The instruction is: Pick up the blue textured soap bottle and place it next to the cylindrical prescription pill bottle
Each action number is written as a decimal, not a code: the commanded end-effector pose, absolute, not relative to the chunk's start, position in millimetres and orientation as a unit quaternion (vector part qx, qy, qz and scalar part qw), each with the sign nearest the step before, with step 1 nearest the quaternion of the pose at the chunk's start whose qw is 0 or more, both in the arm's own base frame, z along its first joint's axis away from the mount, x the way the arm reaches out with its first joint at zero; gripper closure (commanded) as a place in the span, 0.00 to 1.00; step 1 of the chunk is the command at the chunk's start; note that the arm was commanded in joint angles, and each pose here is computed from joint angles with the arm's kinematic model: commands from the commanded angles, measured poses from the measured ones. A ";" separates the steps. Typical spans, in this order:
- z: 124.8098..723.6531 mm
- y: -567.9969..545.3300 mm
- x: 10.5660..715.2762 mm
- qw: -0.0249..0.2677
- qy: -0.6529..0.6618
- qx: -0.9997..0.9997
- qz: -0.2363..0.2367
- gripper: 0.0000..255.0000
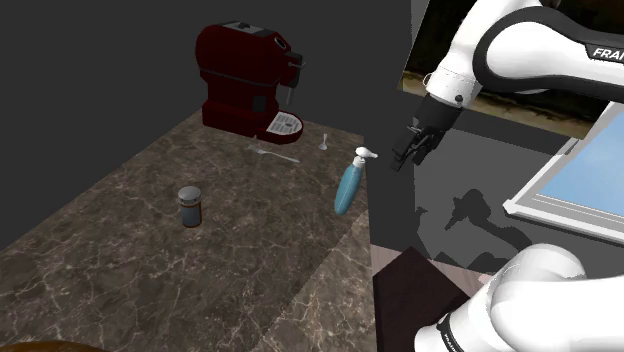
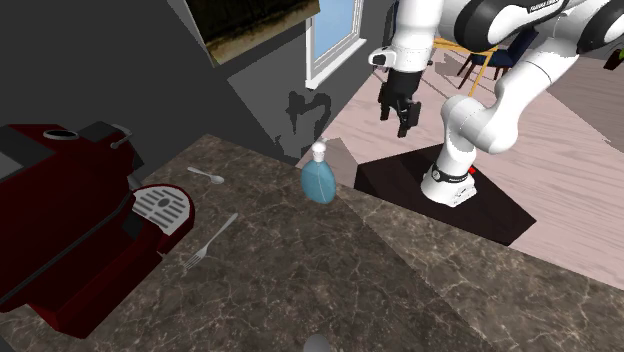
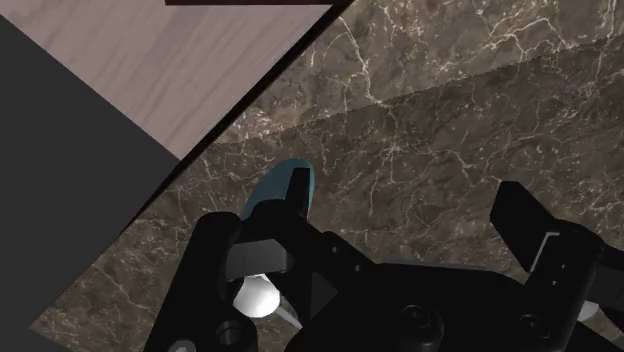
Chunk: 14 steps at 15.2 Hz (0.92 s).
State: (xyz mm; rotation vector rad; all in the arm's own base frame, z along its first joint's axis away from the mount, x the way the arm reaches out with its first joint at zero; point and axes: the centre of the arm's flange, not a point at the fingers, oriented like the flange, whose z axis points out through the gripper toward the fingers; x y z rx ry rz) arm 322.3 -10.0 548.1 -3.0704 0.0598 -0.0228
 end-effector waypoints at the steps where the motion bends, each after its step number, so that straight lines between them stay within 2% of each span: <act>1: 548.1 -10.0 322.3 0.035 0.019 -0.999 -0.007 0.00; 14: 420.8 -33.7 391.5 -0.001 0.260 -0.954 -0.148 0.00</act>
